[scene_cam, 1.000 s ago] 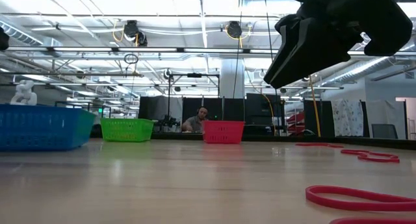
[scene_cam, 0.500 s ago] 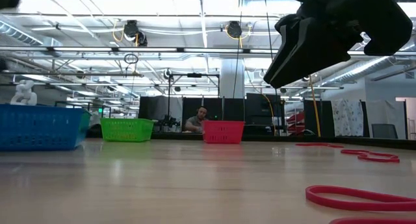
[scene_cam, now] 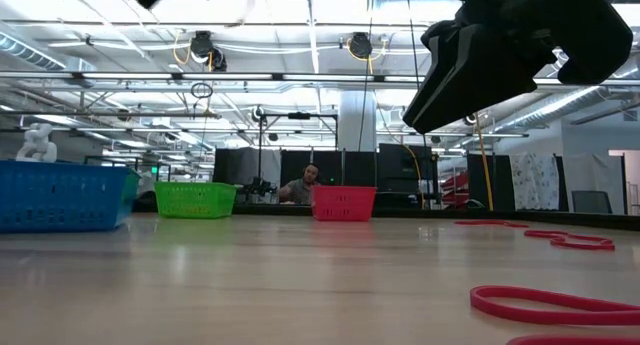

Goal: Sort rubber bands into baskets
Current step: Put the red rubber band into the red bin

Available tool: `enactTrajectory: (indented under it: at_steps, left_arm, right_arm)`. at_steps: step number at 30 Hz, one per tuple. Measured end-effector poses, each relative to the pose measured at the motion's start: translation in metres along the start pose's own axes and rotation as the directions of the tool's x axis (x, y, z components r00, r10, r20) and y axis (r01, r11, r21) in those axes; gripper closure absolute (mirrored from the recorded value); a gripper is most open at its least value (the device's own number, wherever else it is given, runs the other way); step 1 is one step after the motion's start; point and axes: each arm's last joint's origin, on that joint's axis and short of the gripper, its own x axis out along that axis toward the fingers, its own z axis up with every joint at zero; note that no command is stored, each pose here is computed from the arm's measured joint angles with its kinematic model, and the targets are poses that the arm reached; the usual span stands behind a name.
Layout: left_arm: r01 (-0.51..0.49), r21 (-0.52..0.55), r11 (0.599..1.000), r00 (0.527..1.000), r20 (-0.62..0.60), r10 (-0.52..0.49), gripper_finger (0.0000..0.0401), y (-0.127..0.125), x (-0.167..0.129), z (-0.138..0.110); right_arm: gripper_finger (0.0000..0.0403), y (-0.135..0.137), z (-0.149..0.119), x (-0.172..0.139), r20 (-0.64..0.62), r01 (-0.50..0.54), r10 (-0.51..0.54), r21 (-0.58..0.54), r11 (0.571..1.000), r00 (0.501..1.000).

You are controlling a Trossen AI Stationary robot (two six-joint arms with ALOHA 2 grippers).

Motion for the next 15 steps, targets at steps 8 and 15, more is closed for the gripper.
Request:
enactTrajectory:
  at_steps: [8,15]
  left_arm:
    - [-0.310,0.061,0.949,0.950,-0.004,0.311,0.0398,0.083,0.037,0.024]
    - [-0.363,0.065,0.930,0.932,0.034,0.361,0.0398,0.170,0.085,0.035]
  right_arm:
    - [0.0259,0.000,0.000,0.000,-0.001,0.000,0.000,0.000,1.000,1.000]
    - [0.0259,0.000,0.000,0.000,-0.001,0.000,0.000,-0.001,1.000,1.000]
